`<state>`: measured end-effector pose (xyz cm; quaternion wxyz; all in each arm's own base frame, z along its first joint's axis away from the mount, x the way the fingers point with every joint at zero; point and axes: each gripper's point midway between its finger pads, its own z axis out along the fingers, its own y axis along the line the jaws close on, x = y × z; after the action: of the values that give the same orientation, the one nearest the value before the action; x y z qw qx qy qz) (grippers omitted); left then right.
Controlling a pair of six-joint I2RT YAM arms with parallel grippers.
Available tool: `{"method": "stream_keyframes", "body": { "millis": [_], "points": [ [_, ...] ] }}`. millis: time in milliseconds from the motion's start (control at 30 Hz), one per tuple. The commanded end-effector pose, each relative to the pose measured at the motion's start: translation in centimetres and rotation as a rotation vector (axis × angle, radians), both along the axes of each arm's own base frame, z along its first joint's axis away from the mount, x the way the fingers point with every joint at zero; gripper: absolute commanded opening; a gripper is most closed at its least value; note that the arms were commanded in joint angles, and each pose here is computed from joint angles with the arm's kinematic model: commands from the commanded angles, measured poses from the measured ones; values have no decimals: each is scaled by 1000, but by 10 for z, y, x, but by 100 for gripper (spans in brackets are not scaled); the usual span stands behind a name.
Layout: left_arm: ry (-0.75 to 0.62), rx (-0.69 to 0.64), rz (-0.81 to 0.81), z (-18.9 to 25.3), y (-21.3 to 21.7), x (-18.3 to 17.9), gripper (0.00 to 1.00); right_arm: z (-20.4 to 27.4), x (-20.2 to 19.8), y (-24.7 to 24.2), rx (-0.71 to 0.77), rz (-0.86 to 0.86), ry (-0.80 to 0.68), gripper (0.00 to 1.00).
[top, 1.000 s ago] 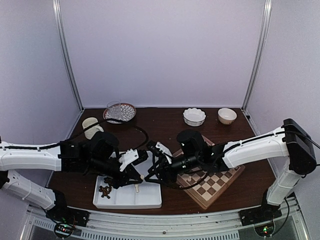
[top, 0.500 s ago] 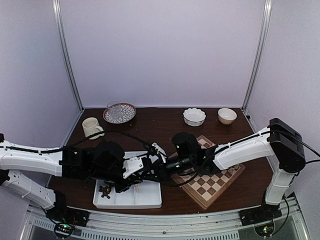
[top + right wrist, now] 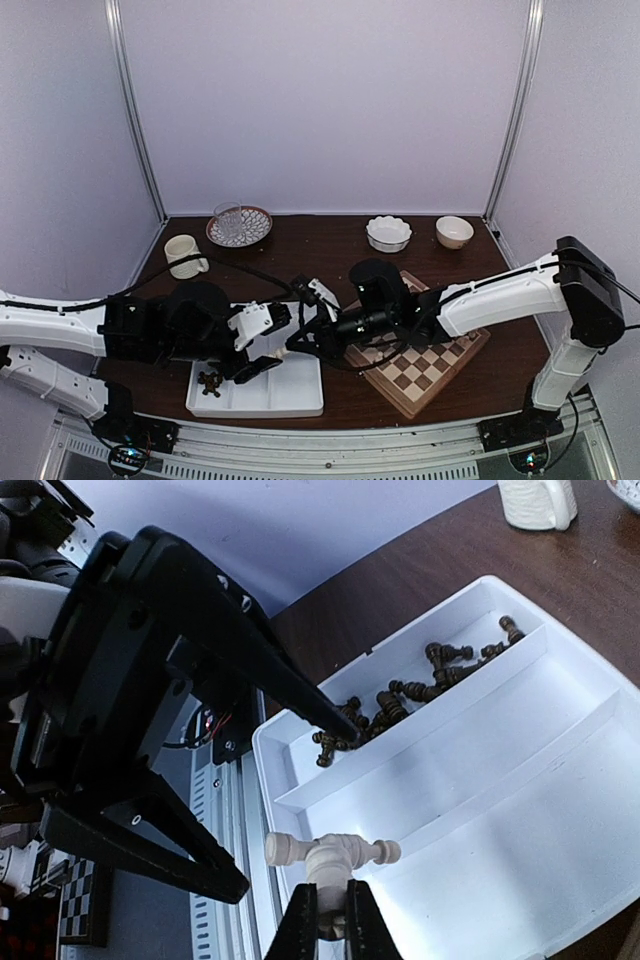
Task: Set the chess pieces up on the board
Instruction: Pass from the left arm to the right, then pick up the knight from the chess pile.
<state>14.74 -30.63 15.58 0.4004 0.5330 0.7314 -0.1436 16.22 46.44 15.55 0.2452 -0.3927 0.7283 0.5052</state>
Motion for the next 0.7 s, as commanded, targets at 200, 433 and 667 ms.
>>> {"method": "stream_keyframes", "body": {
  "millis": [200,433,667],
  "points": [
    [150,-283,-8,35,1,-3,69,32,10,-23,29,-61,-207,2],
    [174,-308,-169,41,-7,-25,66,36,9,-21,45,-60,-188,2],
    [182,-281,-167,34,-12,-22,59,40,4,-21,60,-35,-180,1]
  ]
}}
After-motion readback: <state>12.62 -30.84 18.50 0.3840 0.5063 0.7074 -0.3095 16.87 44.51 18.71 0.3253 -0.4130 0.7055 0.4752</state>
